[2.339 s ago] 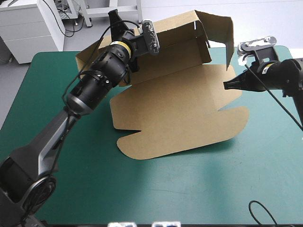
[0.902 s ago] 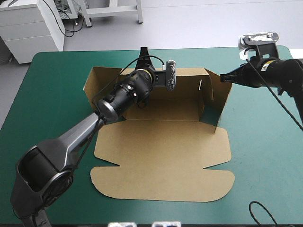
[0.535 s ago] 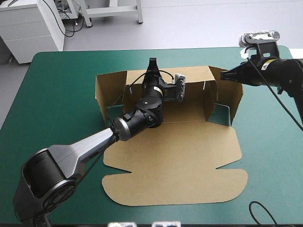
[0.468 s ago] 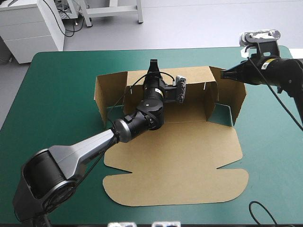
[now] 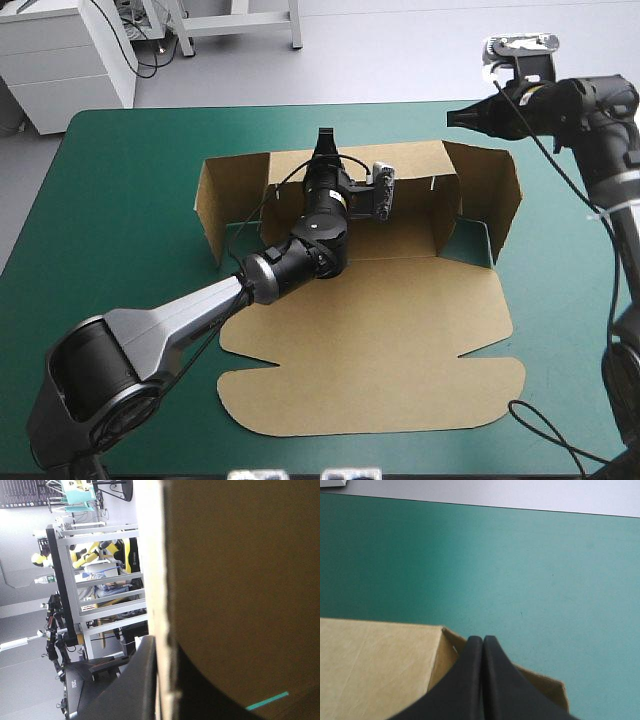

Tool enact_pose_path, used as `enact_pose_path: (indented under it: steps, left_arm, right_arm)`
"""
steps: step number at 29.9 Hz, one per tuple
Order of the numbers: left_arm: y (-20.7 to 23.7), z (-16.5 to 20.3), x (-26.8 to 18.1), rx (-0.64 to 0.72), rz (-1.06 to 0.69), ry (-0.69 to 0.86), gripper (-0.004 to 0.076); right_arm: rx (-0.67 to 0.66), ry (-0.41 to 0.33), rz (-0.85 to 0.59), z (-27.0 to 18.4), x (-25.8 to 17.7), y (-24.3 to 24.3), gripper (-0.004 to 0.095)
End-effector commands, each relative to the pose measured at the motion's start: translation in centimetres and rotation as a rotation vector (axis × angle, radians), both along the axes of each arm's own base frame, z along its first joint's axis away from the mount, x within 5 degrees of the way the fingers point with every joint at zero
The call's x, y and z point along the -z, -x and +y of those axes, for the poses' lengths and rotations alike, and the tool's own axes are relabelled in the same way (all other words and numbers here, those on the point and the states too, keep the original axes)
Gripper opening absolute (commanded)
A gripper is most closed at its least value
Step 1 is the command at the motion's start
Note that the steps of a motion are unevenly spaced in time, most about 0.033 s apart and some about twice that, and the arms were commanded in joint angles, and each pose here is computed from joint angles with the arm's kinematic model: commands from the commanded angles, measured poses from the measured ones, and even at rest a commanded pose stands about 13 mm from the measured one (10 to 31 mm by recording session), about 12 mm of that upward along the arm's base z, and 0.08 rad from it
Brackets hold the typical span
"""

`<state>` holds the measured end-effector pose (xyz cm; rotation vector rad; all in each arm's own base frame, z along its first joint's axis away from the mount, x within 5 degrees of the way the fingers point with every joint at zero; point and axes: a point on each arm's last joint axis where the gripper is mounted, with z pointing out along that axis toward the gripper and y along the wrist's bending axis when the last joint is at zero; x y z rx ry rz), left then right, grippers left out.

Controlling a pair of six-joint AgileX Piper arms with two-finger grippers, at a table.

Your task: Fold the box

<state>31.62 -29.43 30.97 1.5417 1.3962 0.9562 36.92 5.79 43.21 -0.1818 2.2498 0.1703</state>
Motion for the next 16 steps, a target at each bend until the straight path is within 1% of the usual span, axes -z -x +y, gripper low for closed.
enact_pose_path:
  steps: [1, 6, 10, 13, 16]
  left_arm:
    - [0.9, -0.2, -2.2, 0.043, -0.038, 0.061, -0.0008]
    - [0.9, -0.2, -2.1, 0.040, -0.027, 0.070, -0.0008]
    - [0.9, -0.2, -2.1, 0.040, -0.026, 0.071, -0.0008]
    - [0.9, -0.2, -2.1, 0.040, -0.026, 0.071, -0.0008]
    - [0.9, -0.2, -2.1, 0.040, -0.026, 0.071, -0.0008]
  right_arm:
    - [0.007, -0.004, -0.078, -0.1, -2.0, -1.5, -0.0018]
    - [0.024, -0.013, -0.033, 0.0, -1.0, -4.3, -0.0018]
    - [0.062, -0.037, 0.063, -1.1, 0.8, -6.2, -0.0018]
    - [0.066, -0.070, 0.153, -1.9, 2.3, -6.7, -0.0018]
    - [0.066, -0.065, 0.215, -2.5, 3.0, -6.6, -0.0018]
